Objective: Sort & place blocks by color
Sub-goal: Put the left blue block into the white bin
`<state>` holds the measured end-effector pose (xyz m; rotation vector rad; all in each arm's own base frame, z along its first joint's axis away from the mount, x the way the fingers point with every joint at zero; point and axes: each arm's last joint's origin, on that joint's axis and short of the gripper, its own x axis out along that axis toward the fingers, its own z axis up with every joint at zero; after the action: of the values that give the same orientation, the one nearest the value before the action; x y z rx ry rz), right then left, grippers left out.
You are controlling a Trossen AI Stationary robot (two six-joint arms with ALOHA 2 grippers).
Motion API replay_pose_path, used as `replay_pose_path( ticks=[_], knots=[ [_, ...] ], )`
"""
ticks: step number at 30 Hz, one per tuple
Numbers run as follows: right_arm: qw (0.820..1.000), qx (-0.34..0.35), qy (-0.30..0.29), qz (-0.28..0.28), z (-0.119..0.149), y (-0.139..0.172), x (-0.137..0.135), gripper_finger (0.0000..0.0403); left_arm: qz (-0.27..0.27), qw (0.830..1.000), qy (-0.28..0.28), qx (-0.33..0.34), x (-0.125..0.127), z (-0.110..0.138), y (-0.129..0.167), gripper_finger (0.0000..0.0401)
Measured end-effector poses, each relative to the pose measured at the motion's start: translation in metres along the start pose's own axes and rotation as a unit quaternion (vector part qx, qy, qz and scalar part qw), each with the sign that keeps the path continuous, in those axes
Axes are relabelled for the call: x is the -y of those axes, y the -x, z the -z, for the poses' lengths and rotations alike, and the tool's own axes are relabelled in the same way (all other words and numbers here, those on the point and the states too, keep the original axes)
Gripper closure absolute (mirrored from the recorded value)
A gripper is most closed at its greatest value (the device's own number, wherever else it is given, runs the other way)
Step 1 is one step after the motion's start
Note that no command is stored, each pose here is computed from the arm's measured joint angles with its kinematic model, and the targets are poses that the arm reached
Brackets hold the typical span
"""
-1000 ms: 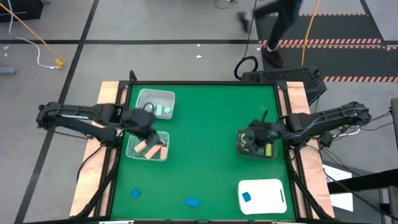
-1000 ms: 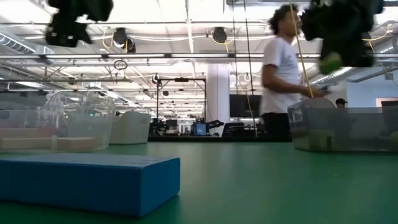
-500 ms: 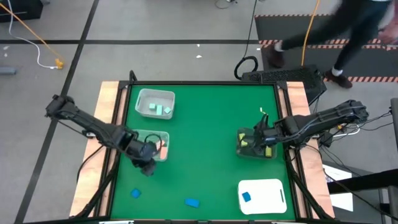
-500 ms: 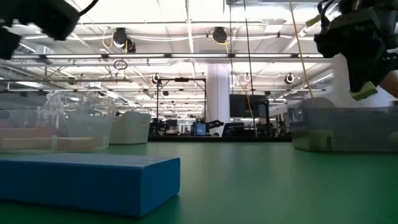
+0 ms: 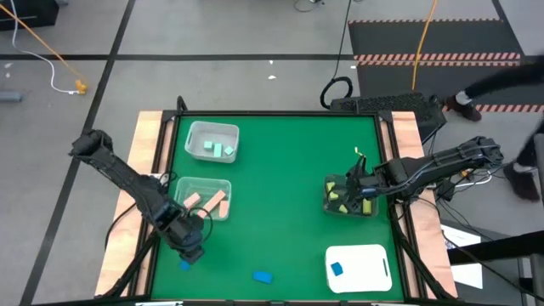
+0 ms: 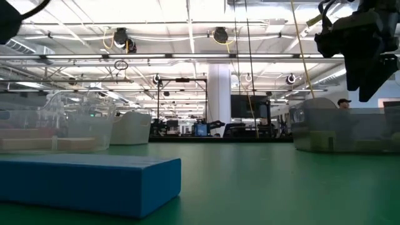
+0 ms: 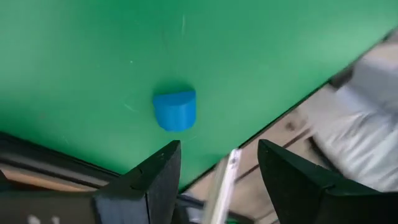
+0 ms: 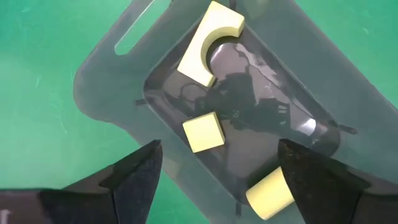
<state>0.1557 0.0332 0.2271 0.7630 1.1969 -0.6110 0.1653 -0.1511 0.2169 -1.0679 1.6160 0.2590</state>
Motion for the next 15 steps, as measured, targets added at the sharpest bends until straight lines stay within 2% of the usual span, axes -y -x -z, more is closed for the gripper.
replay_pose_path(
  ticks=[4, 7, 9, 13, 15],
  knots=[
    [1.000, -0.001, 0.024, -0.001, 0.000, 0.000, 0.000, 0.0084, -0.012, 0.990, -0.137, -0.012, 0.000, 0.013, -0.009, 0.0187],
    [1.000, -0.001, 0.023, -0.001, 0.000, 0.000, 0.000, 0.0083, -0.023, 0.966, -0.255, -0.024, -0.001, 0.022, -0.015, 0.0187],
    [1.000, -0.001, 0.016, -0.001, 0.000, 0.000, 0.000, 0.0083, -0.029, 0.942, -0.332, -0.032, -0.002, 0.027, -0.019, 0.0187],
    [1.000, 0.001, 0.009, -0.006, 0.000, 0.000, -0.001, 0.0083, -0.039, 0.877, -0.476, -0.048, -0.005, 0.037, -0.027, 0.0187],
    [1.000, 0.002, 0.009, -0.008, -0.001, 0.000, -0.001, 0.0083, -0.048, 0.847, -0.528, -0.041, -0.006, 0.039, -0.030, 0.0187]
  ],
)
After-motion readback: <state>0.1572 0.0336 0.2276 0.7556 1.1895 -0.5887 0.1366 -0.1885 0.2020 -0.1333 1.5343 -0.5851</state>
